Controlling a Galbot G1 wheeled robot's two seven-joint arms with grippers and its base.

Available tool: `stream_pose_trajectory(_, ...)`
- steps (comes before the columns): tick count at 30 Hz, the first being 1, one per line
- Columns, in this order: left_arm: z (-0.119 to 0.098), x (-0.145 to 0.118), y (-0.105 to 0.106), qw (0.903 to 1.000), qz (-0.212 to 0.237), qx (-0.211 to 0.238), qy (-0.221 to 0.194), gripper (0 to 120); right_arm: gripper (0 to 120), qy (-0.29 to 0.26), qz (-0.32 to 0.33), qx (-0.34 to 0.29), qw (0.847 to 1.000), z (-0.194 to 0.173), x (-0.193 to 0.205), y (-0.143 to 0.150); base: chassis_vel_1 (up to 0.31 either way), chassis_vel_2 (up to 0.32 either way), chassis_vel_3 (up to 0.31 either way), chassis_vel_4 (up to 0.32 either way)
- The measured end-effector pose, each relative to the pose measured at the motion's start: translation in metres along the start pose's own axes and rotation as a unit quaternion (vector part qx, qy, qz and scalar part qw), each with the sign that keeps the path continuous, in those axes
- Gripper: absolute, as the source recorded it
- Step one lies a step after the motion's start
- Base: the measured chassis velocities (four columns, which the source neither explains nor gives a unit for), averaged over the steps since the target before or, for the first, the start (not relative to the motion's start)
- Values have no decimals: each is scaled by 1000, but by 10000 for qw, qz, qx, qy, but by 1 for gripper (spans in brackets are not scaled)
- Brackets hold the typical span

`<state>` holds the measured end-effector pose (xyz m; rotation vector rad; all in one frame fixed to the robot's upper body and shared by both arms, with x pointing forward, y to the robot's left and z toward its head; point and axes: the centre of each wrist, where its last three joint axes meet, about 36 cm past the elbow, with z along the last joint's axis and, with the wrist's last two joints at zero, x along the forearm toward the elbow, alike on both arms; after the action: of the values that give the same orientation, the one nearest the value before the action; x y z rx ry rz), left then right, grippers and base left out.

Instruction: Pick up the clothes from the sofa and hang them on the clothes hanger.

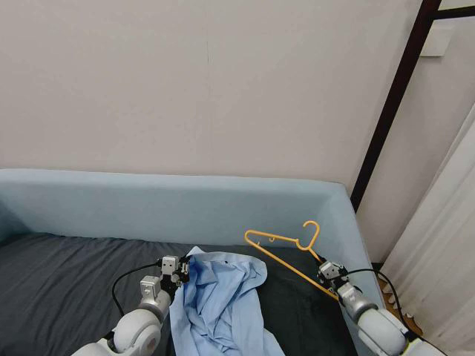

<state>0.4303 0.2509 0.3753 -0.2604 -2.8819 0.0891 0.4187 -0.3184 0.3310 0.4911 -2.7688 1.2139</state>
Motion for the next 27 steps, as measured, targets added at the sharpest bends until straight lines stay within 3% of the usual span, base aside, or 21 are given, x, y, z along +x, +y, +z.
stream_pose_trajectory(13,-13,14,-14,9999,88,99,59,0,4,-460,-495,362,9971,-16,22,47,0,0,0,0)
stream_pose_trajectory(17,-19,23,-22,9998,119,151,106,0,4,-591,-574,165,9965,-30,1,79,0,0,0,0)
stream_pose_trajectory(27,-16,42,-25,9994,117,255,197,0,4,-491,-303,-290,9979,-61,-32,100,0,0,0,0)
